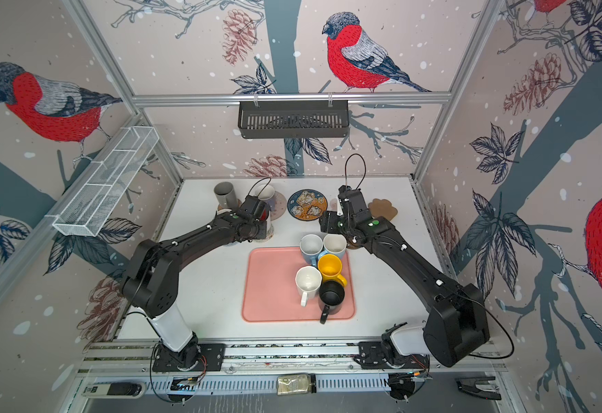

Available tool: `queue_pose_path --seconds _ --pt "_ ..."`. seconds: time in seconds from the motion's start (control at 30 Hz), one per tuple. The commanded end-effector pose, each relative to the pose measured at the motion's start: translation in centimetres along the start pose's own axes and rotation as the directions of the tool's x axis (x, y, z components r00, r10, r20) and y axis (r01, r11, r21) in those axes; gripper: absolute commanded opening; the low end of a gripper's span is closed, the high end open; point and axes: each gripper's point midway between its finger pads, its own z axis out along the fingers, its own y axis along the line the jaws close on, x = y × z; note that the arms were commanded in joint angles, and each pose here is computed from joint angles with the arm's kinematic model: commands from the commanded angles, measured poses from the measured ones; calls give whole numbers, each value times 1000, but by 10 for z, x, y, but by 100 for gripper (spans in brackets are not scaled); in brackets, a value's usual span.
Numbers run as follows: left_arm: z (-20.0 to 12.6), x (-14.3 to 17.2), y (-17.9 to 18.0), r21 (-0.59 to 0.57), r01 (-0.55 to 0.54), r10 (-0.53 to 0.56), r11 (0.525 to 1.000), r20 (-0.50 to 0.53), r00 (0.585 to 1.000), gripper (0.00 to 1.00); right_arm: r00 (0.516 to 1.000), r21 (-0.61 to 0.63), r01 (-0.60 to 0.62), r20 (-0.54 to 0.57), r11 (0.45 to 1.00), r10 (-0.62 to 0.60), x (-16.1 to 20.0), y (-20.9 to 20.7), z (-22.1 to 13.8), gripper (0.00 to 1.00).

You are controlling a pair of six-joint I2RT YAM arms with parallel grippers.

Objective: Place cups on coasters
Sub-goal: Place the cup on the coaster.

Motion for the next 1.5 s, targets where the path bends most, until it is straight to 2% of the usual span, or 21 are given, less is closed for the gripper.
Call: queue_pose_path --seconds 0.0,0.1,0.33,0.7,1.17,1.23,1.37,1.47 --pt "-1 -19 -3 18 34 -36 999 91 995 0 1000 -15 15 7 1000 -15 -1 2 1 74" --pt "-2 -18 -2 27 48 -51 998 118 992 0 1000 -17 12 3 1000 -12 1 2 2 74" --pt "6 -9 -4 43 55 -60 998 109 992 0 1000 -12 9 -6 1000 -9 4 0 3 74" --pt "-7 -21 -5 74 65 -77 995 170 982 0 1000 -9 8 -14 1000 -8 6 -1 5 74" --pt "4 -5 -5 81 54 -65 995 144 987 0 1000 -7 13 -11 1000 -13 7 -1 3 74" --pt "6 -2 -6 88 53 -65 995 137 988 2 1000 -7 13 -13 1000 -13 7 -2 3 74" --pt "6 0 -5 86 57 -69 995 139 988 19 1000 -7 14 -11 1000 -14 7 -2 2 74" --pt "6 2 -4 86 55 -67 995 136 989 27 1000 -7 14 -10 1000 -14 8 -2 1 74"
